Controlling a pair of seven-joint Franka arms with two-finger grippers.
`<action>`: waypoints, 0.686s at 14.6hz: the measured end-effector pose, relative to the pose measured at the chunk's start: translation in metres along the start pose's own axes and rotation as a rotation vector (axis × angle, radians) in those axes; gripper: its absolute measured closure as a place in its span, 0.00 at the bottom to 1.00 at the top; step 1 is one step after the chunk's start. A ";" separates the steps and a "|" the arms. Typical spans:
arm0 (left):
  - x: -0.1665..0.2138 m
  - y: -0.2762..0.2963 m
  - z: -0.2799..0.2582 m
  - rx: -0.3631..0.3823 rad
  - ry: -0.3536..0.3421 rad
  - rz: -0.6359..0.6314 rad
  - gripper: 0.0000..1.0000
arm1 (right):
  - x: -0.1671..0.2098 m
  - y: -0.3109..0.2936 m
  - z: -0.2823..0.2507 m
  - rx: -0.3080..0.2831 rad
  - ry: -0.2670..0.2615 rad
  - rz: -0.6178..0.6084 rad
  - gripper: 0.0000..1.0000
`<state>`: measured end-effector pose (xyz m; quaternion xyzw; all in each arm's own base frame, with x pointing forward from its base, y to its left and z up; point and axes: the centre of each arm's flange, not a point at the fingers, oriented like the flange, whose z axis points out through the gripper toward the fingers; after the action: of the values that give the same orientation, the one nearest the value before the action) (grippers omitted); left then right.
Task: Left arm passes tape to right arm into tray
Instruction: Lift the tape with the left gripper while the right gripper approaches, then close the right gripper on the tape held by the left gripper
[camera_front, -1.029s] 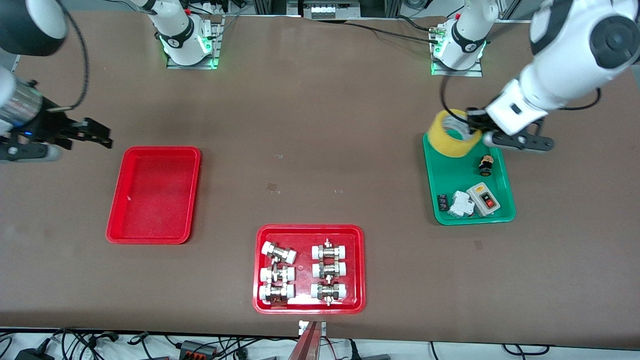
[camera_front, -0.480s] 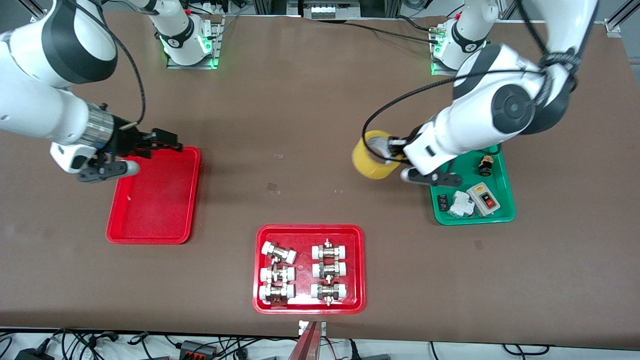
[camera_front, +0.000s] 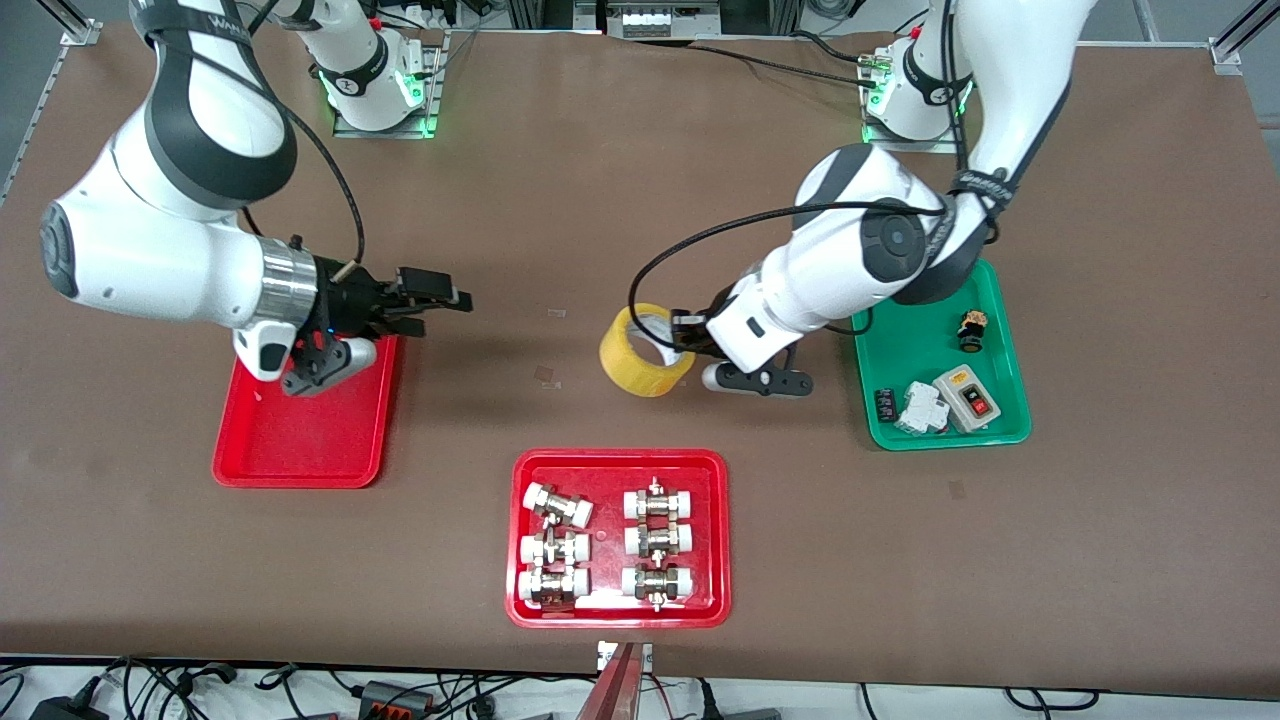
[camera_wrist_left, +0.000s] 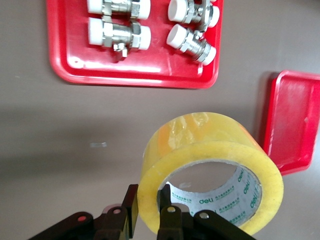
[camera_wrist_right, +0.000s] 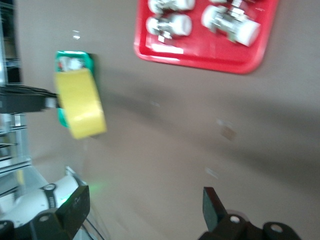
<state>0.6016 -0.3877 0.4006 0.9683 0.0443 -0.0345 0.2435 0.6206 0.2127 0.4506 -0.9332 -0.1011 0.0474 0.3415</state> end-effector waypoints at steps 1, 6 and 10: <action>0.003 -0.002 0.006 -0.022 -0.006 -0.023 0.79 | 0.005 0.003 0.008 0.032 0.010 -0.034 0.00; 0.011 0.000 0.031 -0.092 0.041 -0.061 0.79 | 0.023 0.019 0.057 0.177 0.041 -0.138 0.00; 0.010 0.000 0.045 -0.097 0.038 -0.064 0.79 | 0.032 0.026 0.103 0.254 0.026 -0.155 0.00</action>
<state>0.6093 -0.4082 0.3606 0.9540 0.0813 -0.0218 0.2879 0.6395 0.2649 0.3551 -0.8724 -0.1616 0.0210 0.4609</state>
